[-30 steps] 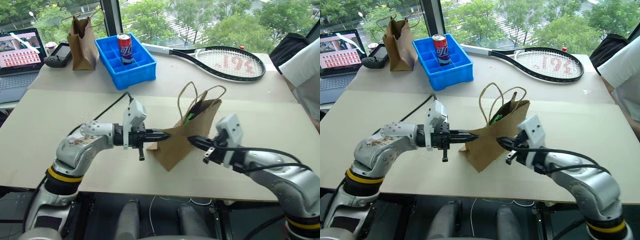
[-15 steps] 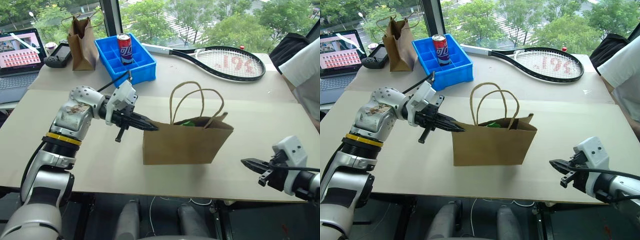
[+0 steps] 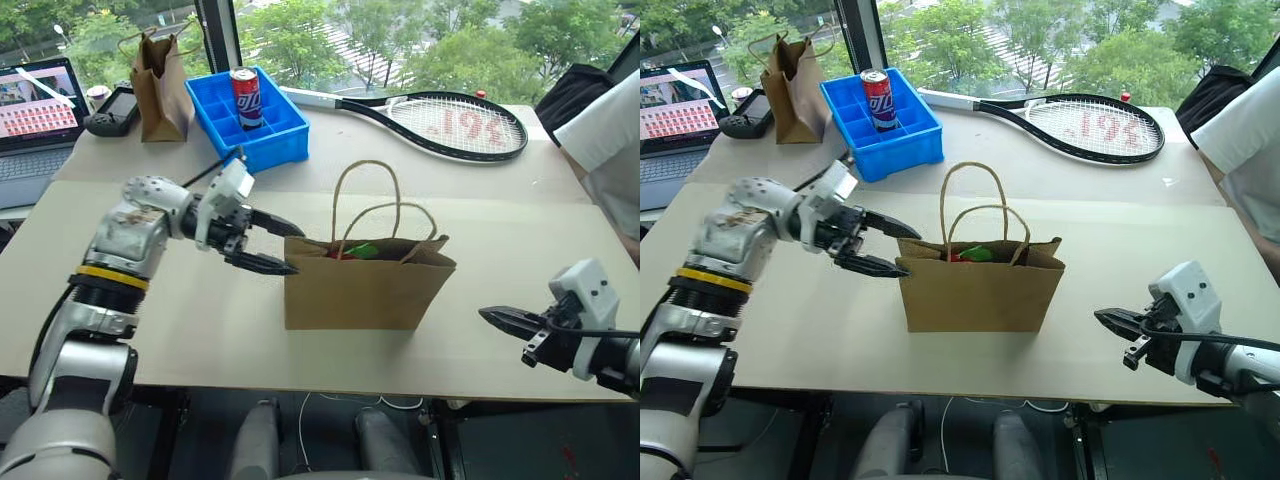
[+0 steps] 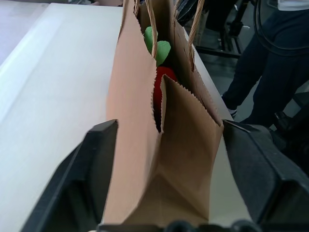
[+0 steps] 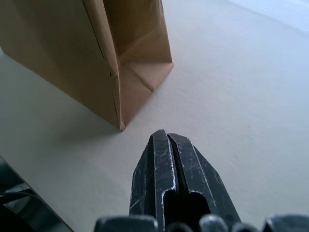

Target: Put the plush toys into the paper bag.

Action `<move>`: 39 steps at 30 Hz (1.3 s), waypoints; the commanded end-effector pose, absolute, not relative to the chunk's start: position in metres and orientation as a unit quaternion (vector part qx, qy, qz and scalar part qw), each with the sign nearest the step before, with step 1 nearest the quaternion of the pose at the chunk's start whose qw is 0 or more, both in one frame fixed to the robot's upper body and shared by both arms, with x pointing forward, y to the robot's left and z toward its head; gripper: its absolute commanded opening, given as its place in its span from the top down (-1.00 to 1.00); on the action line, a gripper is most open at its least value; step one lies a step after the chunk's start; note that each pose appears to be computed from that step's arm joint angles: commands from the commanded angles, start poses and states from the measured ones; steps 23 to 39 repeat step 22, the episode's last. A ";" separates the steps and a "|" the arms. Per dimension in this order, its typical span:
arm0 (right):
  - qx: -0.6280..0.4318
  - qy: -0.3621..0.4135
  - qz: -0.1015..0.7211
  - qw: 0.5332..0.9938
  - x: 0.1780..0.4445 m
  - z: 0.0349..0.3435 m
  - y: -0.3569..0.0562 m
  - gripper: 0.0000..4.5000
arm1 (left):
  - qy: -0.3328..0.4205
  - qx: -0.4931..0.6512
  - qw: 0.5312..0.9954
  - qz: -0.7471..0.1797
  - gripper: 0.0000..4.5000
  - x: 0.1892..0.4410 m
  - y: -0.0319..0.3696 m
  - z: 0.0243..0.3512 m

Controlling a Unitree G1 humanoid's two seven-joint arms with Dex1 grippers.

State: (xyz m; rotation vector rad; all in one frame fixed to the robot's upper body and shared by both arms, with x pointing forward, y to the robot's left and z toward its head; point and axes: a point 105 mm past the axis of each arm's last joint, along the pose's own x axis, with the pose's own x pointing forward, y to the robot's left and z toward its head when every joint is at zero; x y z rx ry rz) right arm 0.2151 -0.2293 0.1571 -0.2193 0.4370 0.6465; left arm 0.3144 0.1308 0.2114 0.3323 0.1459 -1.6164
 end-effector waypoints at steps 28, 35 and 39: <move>-0.149 0.077 0.362 0.917 0.229 0.174 -0.237 1.00 | 0.080 0.066 0.912 -0.398 -0.99 0.280 0.225 0.151; -0.149 0.077 0.362 0.917 0.229 0.174 -0.237 1.00 | 0.080 0.066 0.912 -0.398 -0.99 0.280 0.225 0.151; -0.149 0.077 0.362 0.917 0.229 0.174 -0.237 1.00 | 0.080 0.066 0.912 -0.398 -0.99 0.280 0.225 0.151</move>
